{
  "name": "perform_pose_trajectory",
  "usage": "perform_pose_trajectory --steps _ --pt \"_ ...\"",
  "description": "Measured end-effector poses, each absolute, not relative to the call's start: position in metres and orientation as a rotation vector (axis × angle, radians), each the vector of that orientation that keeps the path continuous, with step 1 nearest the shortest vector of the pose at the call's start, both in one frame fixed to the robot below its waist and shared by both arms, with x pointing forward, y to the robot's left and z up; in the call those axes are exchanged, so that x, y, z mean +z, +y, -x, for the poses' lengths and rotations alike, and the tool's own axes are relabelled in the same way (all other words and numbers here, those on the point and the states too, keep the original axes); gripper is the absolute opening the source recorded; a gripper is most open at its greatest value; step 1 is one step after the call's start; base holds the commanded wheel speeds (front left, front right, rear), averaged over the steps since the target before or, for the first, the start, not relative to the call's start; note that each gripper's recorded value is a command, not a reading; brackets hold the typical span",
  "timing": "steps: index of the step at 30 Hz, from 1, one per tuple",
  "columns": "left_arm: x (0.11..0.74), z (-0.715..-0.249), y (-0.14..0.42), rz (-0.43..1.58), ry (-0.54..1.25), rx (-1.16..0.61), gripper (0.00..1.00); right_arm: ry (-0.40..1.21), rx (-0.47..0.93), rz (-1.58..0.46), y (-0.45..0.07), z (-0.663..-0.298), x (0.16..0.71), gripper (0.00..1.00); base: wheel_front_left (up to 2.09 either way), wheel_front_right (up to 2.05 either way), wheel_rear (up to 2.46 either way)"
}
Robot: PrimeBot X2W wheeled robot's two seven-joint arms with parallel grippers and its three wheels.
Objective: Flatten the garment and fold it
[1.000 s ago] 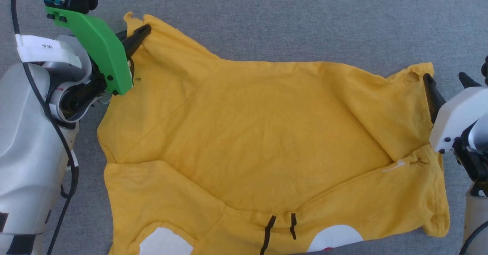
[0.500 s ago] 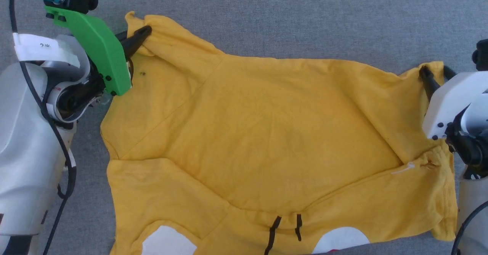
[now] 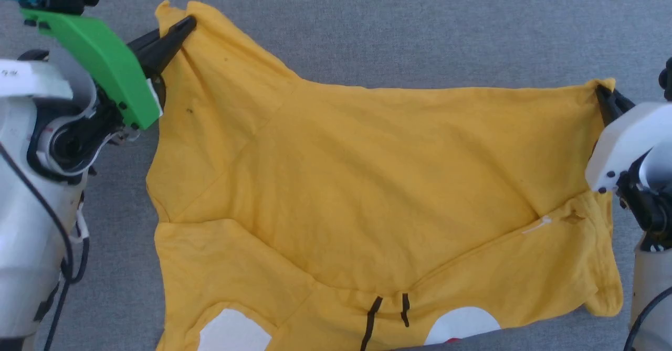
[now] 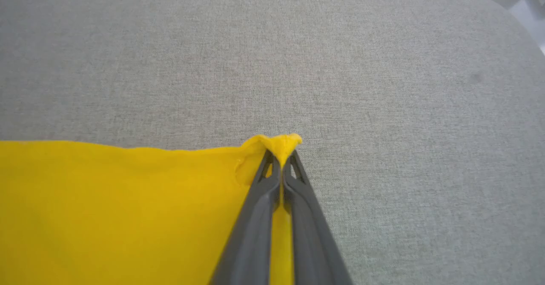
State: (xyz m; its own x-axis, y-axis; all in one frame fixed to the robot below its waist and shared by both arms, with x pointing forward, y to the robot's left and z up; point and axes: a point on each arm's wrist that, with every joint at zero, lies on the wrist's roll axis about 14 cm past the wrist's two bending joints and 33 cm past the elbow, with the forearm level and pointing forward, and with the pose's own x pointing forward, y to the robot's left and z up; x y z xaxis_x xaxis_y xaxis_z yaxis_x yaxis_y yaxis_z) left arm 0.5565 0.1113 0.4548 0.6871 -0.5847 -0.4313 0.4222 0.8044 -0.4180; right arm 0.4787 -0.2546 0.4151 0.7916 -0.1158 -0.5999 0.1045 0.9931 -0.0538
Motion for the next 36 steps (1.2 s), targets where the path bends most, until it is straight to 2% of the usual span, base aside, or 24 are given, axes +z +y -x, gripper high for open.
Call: perform_pose_trajectory --steps 12,23,30,36 --pt "0.507 -0.504 0.119 0.336 0.42 -0.62 0.0 0.526 -0.12 -0.065 -0.259 -0.44 0.446 0.0 0.0 0.0 0.0" --pt "0.537 -0.426 0.126 0.374 0.348 -0.659 0.0 0.449 -0.126 -0.145 -0.263 -0.389 0.473 0.0 0.0 0.0 0.0" --pt "0.532 -0.373 0.133 0.454 0.399 -0.631 0.0 0.461 -0.145 -0.211 -0.267 -0.354 0.472 0.0 0.0 0.0 0.0" --pt "0.51 -0.333 0.14 0.532 0.503 -0.576 0.0 0.573 -0.142 -0.263 -0.261 -0.325 0.448 0.0 0.0 0.0 0.0"
